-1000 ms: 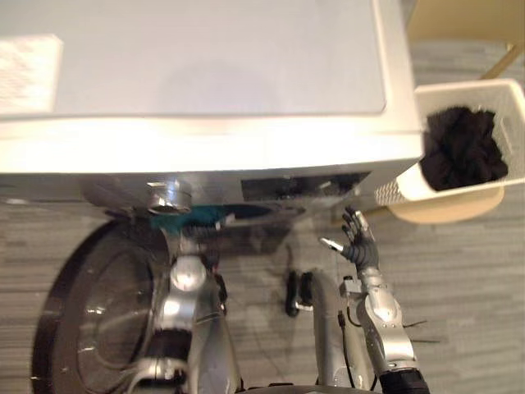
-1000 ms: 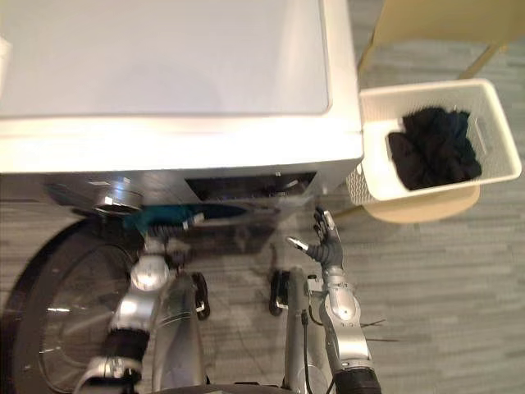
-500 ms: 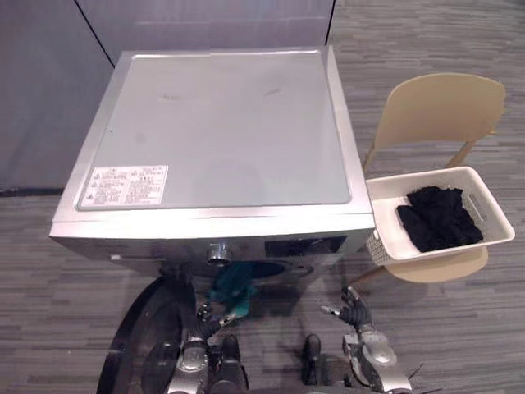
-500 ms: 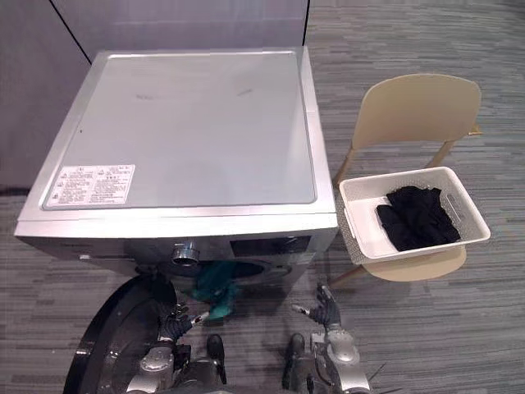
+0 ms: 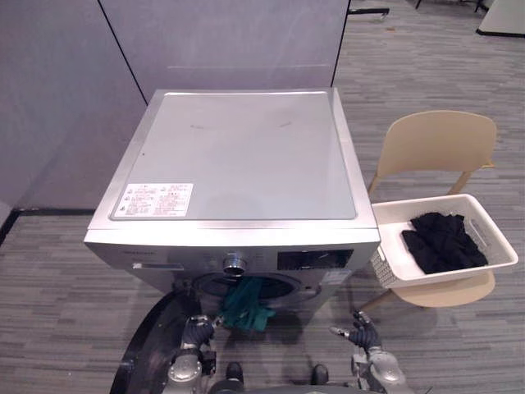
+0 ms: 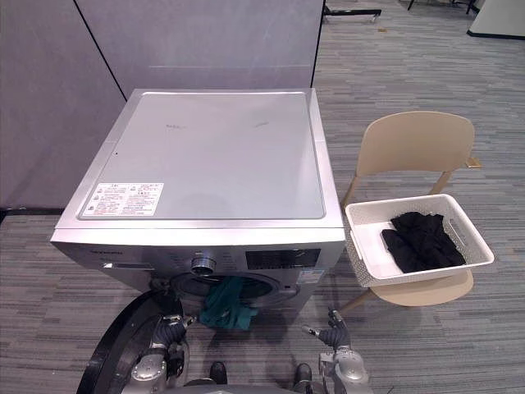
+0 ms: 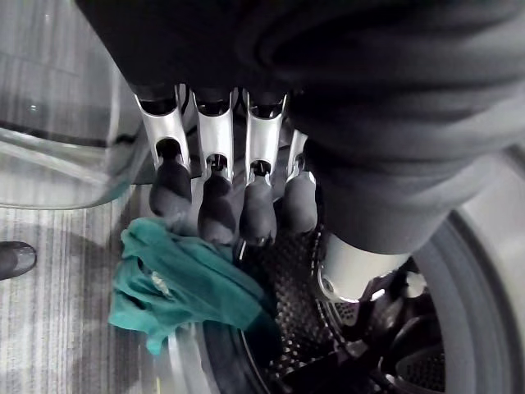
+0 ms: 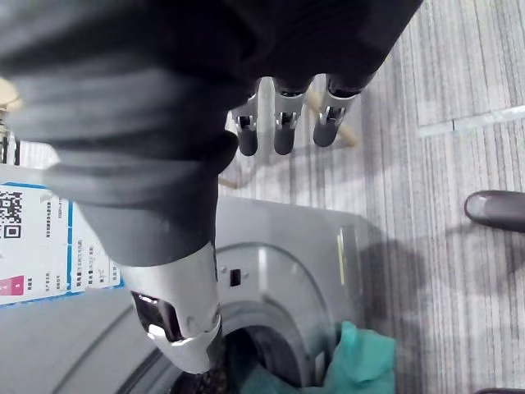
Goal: Pick up the laundry basket with both hands and put the clothes into the washing machine.
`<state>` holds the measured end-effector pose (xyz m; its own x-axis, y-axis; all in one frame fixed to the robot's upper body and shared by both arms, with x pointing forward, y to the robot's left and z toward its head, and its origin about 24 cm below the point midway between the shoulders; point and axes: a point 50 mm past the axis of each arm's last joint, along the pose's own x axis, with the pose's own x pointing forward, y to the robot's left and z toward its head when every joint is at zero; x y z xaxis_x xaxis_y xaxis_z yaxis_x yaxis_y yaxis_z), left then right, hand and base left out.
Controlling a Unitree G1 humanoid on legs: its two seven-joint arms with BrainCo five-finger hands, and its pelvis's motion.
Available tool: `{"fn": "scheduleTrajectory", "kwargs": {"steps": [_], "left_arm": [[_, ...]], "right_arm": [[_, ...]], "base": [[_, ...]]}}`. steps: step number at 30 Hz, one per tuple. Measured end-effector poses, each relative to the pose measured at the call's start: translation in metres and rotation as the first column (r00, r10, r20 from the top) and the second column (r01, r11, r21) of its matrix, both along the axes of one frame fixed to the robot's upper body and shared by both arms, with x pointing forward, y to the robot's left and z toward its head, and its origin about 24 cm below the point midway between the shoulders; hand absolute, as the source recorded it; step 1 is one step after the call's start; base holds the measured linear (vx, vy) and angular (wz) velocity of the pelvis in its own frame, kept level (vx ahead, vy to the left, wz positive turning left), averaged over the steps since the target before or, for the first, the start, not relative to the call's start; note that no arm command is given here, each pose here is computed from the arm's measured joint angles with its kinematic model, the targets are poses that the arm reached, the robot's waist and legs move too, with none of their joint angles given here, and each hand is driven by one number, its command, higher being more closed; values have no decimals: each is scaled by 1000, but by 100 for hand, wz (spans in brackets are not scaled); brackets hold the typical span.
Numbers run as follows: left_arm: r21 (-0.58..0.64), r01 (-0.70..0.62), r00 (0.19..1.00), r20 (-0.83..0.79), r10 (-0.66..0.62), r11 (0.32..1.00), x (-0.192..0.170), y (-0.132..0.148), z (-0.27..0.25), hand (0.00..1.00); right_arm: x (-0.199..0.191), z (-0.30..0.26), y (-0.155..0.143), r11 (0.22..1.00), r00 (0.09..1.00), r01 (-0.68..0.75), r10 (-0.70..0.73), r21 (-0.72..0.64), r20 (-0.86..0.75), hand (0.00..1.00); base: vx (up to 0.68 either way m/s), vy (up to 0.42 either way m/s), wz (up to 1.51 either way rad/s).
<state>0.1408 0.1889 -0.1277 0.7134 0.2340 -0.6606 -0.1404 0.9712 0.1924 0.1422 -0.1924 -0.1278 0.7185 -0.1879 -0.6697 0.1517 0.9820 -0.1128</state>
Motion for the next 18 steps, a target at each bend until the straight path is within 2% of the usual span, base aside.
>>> {"fn": "scheduleTrajectory", "kwargs": {"steps": [12,15,17,18], "left_arm": [[16,4,997,-74,-3,1000,-13,5,-9,0],[36,26,999,29,-28,999,27,7,6,0],[61,34,987,155,-43,998,73,7,31,0],[64,35,983,175,-46,997,80,7,35,0]], "right_arm": [[1,-2,1,1000,1000,-9,9,-7,-15,0],[37,13,3,999,996,-27,29,-19,82,0],[78,36,7,997,979,-58,66,-48,191,0],[83,40,8,996,975,-65,75,-56,209,0]], "base": [[-8,5,0],[-175,4,10],[-269,1,9],[-280,28,-5]]}}
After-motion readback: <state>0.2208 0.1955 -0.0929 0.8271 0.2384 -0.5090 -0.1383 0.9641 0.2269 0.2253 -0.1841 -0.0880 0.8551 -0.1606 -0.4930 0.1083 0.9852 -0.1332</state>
